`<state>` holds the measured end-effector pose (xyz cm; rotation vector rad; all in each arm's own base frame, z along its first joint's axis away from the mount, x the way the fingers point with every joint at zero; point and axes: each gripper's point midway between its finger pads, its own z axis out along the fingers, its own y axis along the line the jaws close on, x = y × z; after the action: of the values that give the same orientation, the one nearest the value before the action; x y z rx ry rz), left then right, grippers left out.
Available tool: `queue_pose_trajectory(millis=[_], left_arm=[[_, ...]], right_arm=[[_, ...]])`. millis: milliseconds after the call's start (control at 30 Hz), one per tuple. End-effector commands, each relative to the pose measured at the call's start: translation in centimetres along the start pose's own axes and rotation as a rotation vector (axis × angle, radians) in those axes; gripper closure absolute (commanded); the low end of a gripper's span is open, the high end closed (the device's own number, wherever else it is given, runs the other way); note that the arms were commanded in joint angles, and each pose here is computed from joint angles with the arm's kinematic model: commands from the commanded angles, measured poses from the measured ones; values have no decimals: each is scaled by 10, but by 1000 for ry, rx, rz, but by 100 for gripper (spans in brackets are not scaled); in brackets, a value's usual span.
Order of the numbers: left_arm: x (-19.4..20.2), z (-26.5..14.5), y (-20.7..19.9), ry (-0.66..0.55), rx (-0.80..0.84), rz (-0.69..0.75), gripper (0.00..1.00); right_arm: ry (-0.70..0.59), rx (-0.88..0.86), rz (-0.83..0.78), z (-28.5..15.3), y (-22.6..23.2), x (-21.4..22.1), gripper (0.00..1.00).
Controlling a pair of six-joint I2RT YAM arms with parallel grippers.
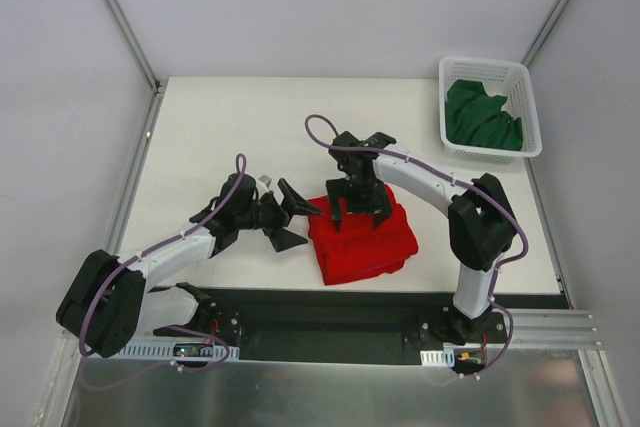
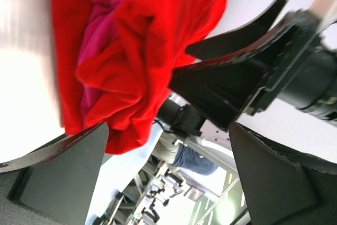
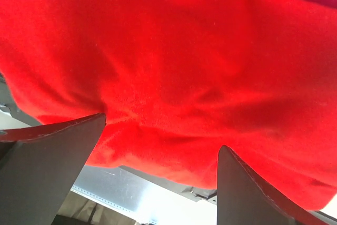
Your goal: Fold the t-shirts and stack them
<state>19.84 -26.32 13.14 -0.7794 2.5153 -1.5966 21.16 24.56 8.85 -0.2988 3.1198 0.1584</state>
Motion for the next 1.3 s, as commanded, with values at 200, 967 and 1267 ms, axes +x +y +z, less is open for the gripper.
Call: queue_pose_trajectory(millis=[200,967,1267], left_arm=[[9,11,18,11,-51,2,1],[-6,38,-10,19,-29,52,1],[-15,51,-11,19,-51,83,1]], right_arm=[[-11,-19,10,-3,8,-6,4],[43,6,-10,3,-6,18,4],[68,2,-20,7,-7,25,4]])
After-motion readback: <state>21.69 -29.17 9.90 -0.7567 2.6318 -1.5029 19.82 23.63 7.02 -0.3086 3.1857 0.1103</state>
